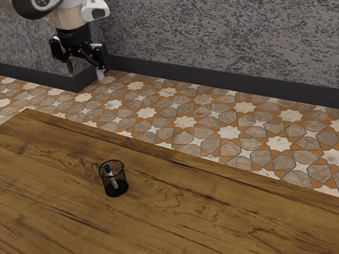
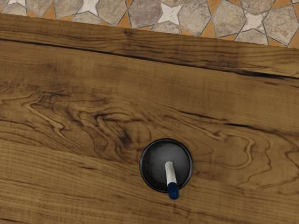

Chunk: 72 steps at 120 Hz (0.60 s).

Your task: Take the marker out of the pen holder and place it to the left of the pen holder.

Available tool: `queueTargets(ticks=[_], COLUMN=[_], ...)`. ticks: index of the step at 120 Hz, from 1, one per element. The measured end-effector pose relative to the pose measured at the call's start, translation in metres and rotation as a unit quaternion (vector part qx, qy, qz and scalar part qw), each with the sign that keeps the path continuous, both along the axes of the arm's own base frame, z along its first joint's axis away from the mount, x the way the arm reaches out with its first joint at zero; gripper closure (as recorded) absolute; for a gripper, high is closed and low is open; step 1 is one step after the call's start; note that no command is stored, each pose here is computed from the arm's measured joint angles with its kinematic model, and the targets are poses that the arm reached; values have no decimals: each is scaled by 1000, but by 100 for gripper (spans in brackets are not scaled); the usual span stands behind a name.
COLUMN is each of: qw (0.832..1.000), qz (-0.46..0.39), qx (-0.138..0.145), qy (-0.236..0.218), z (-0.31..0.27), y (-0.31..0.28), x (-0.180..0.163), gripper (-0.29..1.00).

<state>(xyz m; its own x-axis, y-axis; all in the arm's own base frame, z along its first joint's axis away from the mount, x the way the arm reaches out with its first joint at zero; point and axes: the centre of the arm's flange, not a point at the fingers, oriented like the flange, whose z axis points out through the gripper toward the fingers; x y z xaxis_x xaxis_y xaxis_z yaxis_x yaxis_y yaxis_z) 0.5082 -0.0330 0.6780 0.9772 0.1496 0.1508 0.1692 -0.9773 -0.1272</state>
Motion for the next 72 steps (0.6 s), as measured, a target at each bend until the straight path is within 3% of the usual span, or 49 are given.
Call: queueTargets(ticks=[17, 43, 72], qw=[1000, 999, 995], qz=[-9, -4, 39], qx=[1, -2, -56], qy=[-13, 32, 72], z=[-4, -119, -228], y=[-4, 15, 28], x=[7, 12, 7], gripper=[0, 0, 0])
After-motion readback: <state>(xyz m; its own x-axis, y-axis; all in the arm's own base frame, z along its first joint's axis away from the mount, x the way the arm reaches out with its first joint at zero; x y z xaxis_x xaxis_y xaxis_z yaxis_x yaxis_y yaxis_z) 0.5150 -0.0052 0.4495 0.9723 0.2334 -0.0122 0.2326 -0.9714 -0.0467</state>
